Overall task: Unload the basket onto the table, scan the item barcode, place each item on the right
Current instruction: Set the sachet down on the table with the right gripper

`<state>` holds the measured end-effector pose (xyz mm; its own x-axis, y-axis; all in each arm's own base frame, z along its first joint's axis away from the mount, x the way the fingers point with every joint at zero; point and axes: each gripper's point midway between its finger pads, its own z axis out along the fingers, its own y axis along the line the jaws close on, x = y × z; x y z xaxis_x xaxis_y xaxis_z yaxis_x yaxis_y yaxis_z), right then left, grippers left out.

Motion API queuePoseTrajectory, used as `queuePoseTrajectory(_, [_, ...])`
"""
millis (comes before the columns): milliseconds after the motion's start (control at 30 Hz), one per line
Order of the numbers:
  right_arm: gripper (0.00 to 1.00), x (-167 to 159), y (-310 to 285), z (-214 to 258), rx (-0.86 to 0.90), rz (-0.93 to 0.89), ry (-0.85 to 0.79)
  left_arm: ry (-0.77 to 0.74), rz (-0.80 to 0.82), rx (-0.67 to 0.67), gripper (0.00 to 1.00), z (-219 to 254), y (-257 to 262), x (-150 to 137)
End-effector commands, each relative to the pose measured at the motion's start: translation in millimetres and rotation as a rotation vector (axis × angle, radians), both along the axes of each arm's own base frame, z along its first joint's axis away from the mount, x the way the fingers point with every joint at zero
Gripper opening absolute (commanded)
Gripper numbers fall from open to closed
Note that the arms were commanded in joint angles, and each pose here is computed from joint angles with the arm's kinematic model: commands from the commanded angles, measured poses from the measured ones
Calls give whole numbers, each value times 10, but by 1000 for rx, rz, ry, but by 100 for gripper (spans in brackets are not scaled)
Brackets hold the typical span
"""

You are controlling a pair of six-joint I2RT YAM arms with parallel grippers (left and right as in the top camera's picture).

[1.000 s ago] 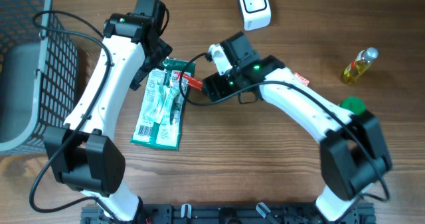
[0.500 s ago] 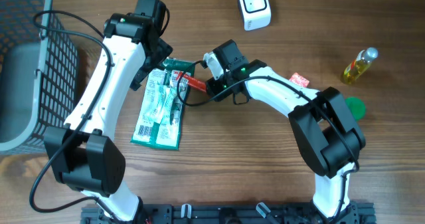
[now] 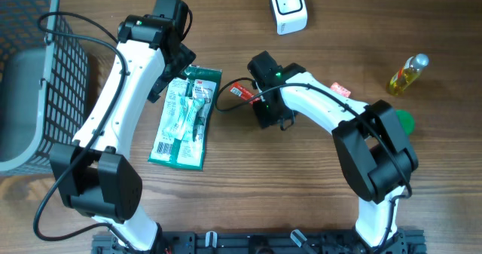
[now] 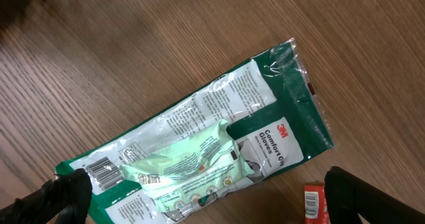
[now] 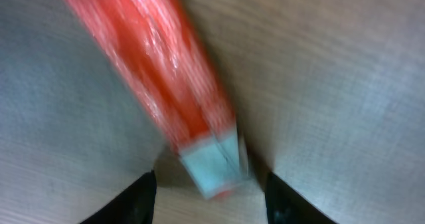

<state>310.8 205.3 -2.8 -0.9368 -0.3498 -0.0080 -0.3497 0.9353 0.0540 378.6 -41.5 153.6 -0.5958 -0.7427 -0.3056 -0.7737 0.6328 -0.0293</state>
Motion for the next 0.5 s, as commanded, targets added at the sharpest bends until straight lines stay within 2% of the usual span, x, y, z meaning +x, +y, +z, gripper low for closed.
queuePoseTrajectory(0, [55,-243,7,27,27,-40,110,-14,6,17,100,31,27,41])
queuePoseTrajectory(67, [56,-160,7,169,34,-28,91,-14,6,17,100,31,28,42])
queuePoseTrajectory(200, [59,320,121,486,119,37,-77,-14,6,17,100,31,28,42])
queuePoseTrajectory(233, [39,390,120,459,129,43,-100,-14,6,17,100,31,27,41])
queuePoseTrajectory(267, [30,433,124,428,134,43,-109,-14,6,17,100,31,28,42])
queuePoseTrajectory(467, [29,430,122,71,121,45,-86,-14,6,17,100,31,26,41])
